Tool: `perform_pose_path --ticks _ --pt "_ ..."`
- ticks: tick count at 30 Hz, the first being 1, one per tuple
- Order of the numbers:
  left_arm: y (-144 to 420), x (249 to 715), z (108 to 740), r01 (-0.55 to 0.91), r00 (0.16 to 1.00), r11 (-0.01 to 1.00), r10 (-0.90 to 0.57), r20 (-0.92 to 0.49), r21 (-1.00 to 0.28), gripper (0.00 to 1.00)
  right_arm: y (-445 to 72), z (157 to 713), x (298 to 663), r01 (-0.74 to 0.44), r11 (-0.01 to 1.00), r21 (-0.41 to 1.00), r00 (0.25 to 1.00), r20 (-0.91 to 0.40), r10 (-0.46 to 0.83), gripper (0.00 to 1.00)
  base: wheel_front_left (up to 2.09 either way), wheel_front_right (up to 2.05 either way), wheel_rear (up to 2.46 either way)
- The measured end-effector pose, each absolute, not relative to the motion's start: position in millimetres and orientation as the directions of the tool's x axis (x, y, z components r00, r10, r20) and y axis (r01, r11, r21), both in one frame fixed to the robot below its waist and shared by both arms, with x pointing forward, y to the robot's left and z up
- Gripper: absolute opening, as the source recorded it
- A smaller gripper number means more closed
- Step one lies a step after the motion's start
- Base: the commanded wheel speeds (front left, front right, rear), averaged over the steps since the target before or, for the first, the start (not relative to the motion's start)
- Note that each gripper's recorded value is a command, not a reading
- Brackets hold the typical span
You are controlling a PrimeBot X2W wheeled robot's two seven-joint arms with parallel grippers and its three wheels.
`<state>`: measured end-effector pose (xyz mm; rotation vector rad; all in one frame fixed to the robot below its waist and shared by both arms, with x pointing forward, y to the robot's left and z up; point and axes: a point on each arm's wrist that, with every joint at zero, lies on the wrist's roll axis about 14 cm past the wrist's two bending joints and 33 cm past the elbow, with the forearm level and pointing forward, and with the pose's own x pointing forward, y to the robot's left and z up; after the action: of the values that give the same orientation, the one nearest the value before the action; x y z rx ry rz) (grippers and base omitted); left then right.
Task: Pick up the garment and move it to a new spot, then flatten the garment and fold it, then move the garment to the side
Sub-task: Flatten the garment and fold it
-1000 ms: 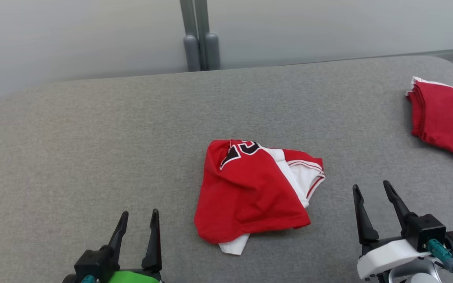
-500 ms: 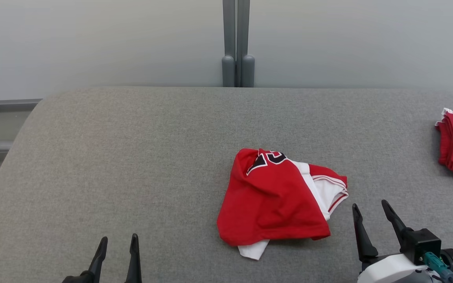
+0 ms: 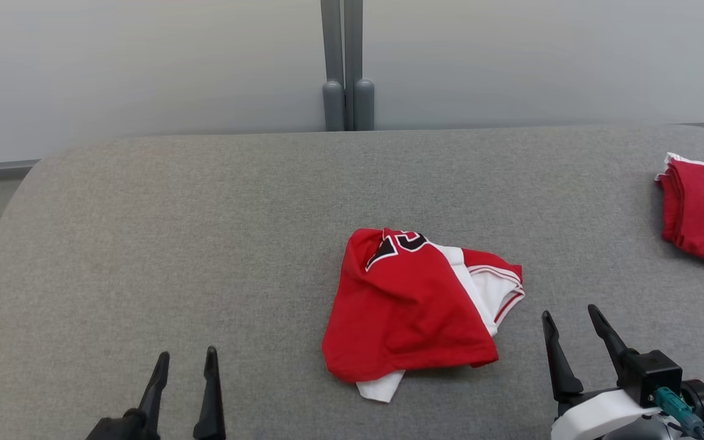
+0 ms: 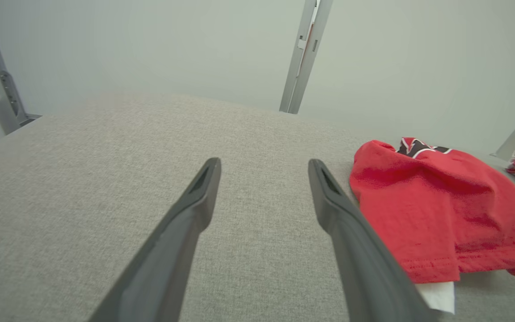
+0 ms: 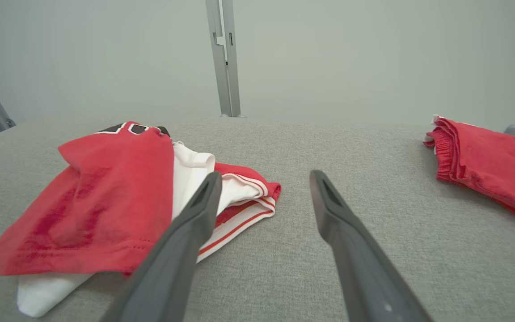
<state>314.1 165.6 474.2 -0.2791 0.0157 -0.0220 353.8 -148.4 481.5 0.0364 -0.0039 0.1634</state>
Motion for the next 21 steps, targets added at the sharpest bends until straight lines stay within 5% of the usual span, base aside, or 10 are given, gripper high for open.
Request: perform_pose_path --ticks 9,15,21 --pt "51 340 518 0.404 0.915 0.863 -0.382 0.130 -0.304 1.00 -156 485 357 -0.136 0.990 0.041 0.991 0.018 0.135 1.00 0.00 0.00 0.00" --pt "-52 325 507 0.695 0.710 0.673 -0.699 0.090 -0.253 1.00 -165 487 366 -0.109 0.993 0.049 0.994 0.024 0.108 1.00 0.00 0.00 0.00" --pt "-96 316 484 0.806 0.564 0.546 -0.826 0.017 -0.229 1.00 -193 480 361 -0.017 0.997 0.071 1.000 0.002 0.017 1.00 0.00 0.00 0.00"
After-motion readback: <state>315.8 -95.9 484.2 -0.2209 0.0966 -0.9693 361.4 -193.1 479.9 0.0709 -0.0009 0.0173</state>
